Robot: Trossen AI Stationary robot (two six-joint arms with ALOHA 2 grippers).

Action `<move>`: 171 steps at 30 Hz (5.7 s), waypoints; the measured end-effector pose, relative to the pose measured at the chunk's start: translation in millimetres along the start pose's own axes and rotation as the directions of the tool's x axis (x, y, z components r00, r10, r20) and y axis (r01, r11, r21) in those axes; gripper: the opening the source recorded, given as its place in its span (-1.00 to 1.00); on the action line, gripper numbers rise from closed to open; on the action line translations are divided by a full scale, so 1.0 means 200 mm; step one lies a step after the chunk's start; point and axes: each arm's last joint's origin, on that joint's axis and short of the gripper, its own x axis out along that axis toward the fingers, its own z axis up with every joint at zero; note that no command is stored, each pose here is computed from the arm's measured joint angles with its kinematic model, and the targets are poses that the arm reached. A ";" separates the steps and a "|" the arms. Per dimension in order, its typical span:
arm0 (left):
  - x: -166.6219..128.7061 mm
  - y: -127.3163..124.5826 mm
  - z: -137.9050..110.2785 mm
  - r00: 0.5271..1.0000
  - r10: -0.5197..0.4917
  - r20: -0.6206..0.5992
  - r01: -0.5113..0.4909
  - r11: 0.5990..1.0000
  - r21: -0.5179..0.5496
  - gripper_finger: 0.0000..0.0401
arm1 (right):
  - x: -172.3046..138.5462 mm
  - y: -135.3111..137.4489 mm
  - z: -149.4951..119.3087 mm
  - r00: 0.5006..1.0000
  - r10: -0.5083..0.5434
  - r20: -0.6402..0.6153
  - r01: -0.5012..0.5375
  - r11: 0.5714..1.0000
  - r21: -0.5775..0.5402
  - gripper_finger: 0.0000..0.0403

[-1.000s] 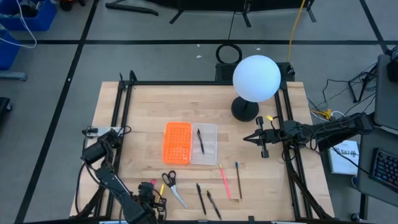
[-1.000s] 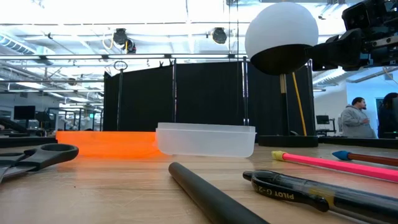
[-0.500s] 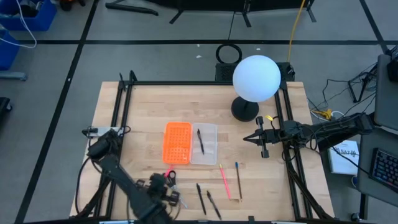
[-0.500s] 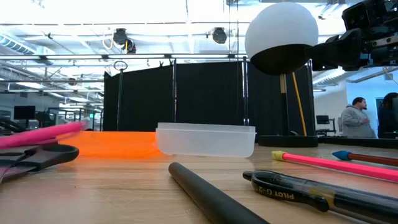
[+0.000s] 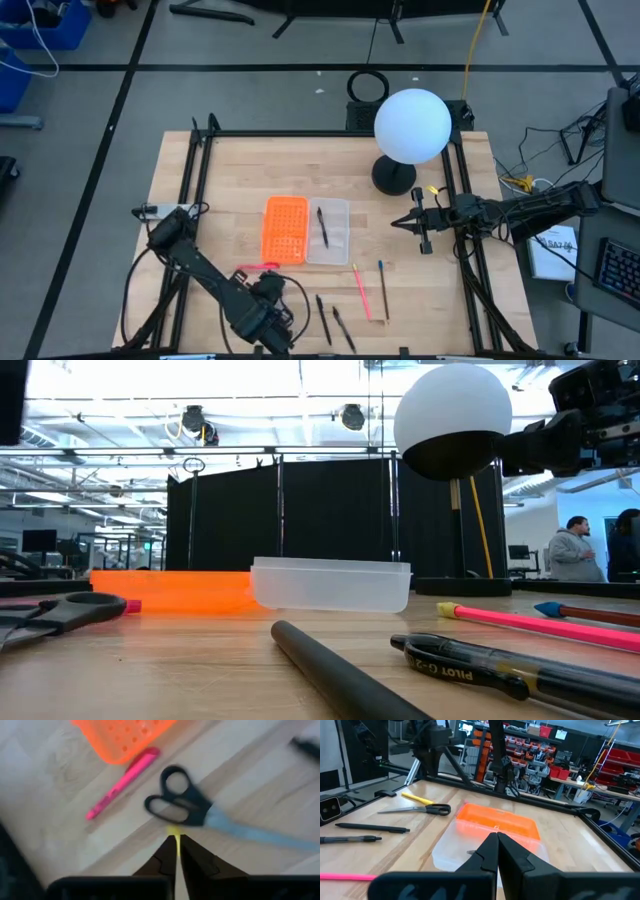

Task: Pick & place school supplies into a supply box
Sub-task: Put the pink and yellow pen into the supply box, then put the brown pencil into the supply box

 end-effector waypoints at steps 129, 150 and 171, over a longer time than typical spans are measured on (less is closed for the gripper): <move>-0.40 0.16 0.52 0.832 -0.355 0.428 0.296 0.934 0.199 -0.99 | 0.00 0.00 -0.01 1.000 0.004 -0.022 -0.003 0.998 0.058 -1.00; 0.08 1.11 0.28 0.181 -0.760 0.624 0.397 0.637 0.661 -0.99 | 0.00 -0.01 0.04 0.996 -0.017 0.089 0.010 0.997 0.080 -1.00; 0.57 1.39 0.29 -0.176 -0.860 0.479 0.249 0.432 0.867 -0.99 | 0.00 -0.01 0.06 0.992 -0.025 0.125 0.006 0.988 0.154 -1.00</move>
